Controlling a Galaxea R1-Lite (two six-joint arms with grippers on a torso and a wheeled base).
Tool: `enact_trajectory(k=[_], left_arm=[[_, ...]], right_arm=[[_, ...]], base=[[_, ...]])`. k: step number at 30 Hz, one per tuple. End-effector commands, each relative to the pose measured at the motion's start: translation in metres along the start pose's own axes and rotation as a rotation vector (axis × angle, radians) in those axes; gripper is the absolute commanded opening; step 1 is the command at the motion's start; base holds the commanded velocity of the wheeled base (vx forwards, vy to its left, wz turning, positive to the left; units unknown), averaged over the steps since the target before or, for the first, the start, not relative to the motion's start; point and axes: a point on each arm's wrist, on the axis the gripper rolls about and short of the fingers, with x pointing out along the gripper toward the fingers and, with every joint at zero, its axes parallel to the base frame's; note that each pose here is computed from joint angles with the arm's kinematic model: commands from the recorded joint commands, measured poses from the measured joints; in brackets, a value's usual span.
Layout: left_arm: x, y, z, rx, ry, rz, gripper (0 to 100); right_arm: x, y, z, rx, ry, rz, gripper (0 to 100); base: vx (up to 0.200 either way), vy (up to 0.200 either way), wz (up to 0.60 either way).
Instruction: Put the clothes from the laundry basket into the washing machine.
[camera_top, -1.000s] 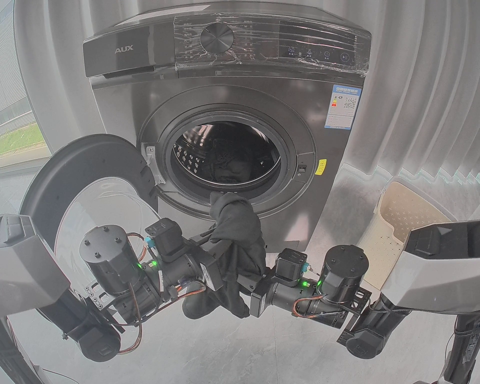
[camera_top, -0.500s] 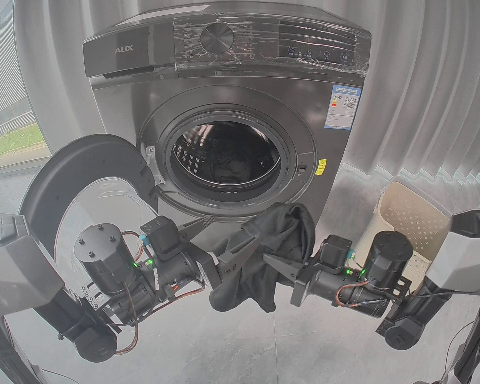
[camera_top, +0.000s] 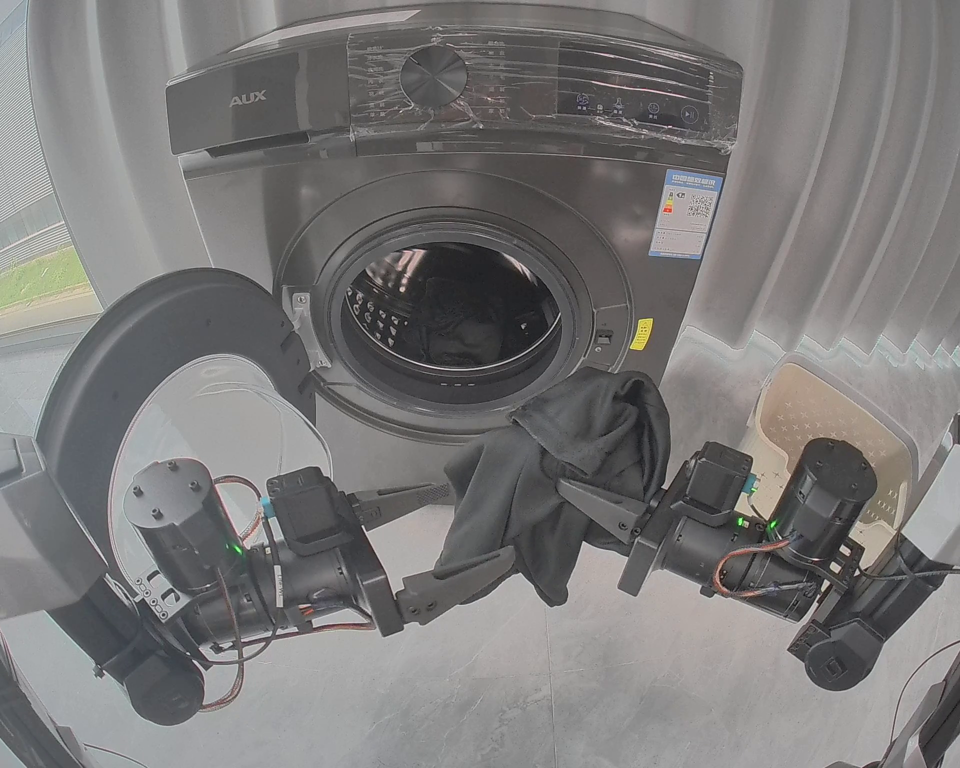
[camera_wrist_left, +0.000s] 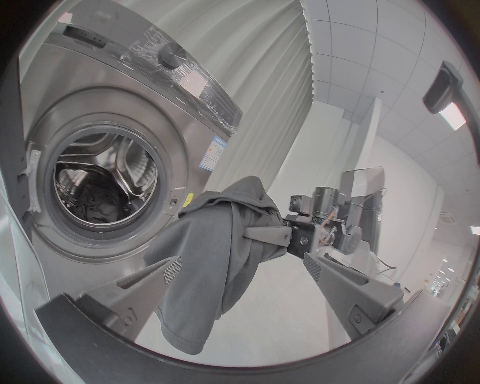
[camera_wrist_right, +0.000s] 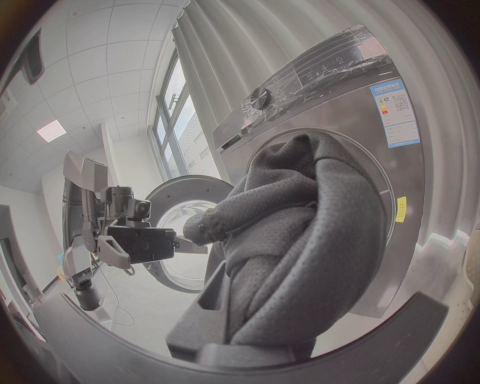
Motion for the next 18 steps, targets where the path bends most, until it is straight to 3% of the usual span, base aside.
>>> enact_trajectory(k=[1,2,3,5,6,7,8,18], left_arm=[[-0.01,0.014,-0.001,-0.01,0.019,-0.016,100],[-0.01,0.014,-0.001,-0.01,0.019,-0.016,100],[-0.005,0.023,0.001,0.016,0.008,-0.024,100],[-0.004,0.024,0.001,0.017,0.008,-0.024,100],[0.001,0.032,-0.004,0.043,0.015,-0.01,100],[0.001,0.032,-0.004,0.043,0.015,-0.01,100],[0.004,0.037,-0.006,0.061,0.019,-0.005,100],[0.026,0.049,-0.01,0.097,-0.006,0.026,100]], right_arm=[[-0.002,0.005,0.006,0.012,-0.018,0.015,0],[-0.002,0.005,0.006,0.012,-0.018,0.015,0],[-0.001,0.01,0.005,0.02,-0.017,0.035,0],[0.0,0.011,0.005,0.021,-0.017,0.036,0],[0.001,0.016,0.004,0.033,-0.013,0.056,0],[0.001,0.016,0.004,0.033,-0.013,0.056,0],[0.003,0.02,0.004,0.039,-0.013,0.071,0],[0.009,0.033,-0.003,0.048,0.005,0.112,0]], base=[[0.0,0.0,0.0],[0.0,0.0,0.0],[0.0,0.0,0.0],[0.0,0.0,0.0],[0.0,0.0,0.0],[0.0,0.0,0.0],[0.0,0.0,0.0],[0.0,0.0,0.0]])
